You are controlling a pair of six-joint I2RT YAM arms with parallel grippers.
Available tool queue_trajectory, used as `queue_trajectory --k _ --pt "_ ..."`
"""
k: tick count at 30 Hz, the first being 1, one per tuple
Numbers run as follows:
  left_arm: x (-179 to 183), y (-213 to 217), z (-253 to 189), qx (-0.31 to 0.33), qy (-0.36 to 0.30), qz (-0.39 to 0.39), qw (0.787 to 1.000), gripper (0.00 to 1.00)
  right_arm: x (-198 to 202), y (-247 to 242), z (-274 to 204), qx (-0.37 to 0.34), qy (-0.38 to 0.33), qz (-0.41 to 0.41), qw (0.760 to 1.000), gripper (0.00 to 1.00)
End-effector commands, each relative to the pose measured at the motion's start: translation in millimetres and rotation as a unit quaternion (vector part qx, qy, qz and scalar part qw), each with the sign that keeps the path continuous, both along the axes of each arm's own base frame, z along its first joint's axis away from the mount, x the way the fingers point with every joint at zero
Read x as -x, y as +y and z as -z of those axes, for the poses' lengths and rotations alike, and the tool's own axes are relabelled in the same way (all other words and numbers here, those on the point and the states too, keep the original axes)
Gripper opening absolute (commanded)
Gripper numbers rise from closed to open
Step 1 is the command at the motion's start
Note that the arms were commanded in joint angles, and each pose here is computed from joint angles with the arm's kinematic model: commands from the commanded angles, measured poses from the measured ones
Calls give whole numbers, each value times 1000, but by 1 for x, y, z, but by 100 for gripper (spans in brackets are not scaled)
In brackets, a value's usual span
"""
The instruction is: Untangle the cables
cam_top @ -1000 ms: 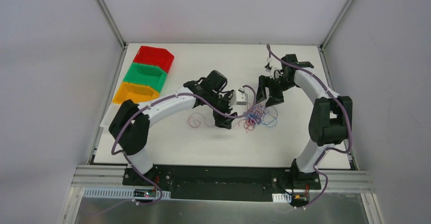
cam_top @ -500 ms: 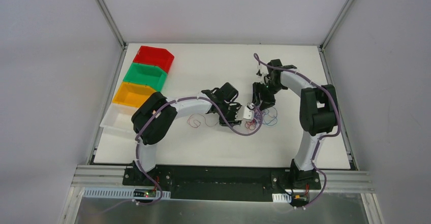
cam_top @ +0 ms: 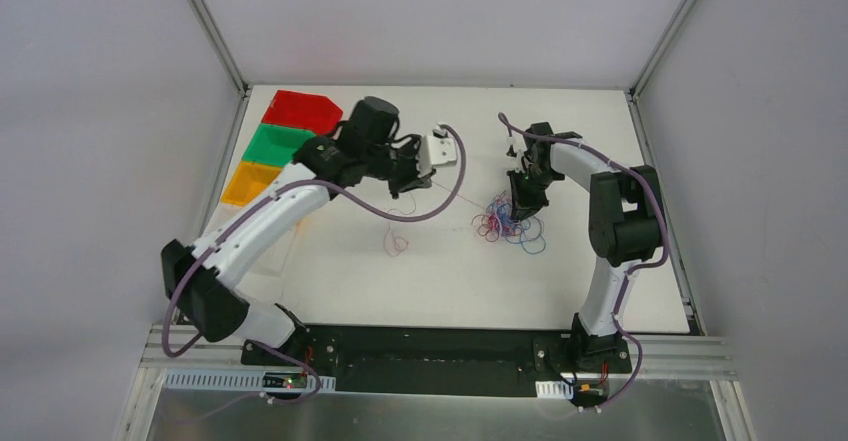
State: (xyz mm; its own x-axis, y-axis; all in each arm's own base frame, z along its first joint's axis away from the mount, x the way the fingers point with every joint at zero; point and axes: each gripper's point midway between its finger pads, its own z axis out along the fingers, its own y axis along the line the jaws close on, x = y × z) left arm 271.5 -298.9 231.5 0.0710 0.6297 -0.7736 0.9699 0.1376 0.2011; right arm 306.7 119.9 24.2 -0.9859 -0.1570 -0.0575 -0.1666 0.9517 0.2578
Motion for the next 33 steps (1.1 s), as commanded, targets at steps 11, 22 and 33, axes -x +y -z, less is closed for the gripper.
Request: queue_trajectory --k 11,22,33 --pt "-8 97 -166 154 2 -183 971 0 1 -99 18 150 6 -12 989 0" --pt "-13 129 -287 263 -74 -247 930 0 -3 -114 17 158 19 -3 987 0" --pt "-11 146 -356 329 -126 -262 898 0 -4 -116 10 145 28 9 989 0"
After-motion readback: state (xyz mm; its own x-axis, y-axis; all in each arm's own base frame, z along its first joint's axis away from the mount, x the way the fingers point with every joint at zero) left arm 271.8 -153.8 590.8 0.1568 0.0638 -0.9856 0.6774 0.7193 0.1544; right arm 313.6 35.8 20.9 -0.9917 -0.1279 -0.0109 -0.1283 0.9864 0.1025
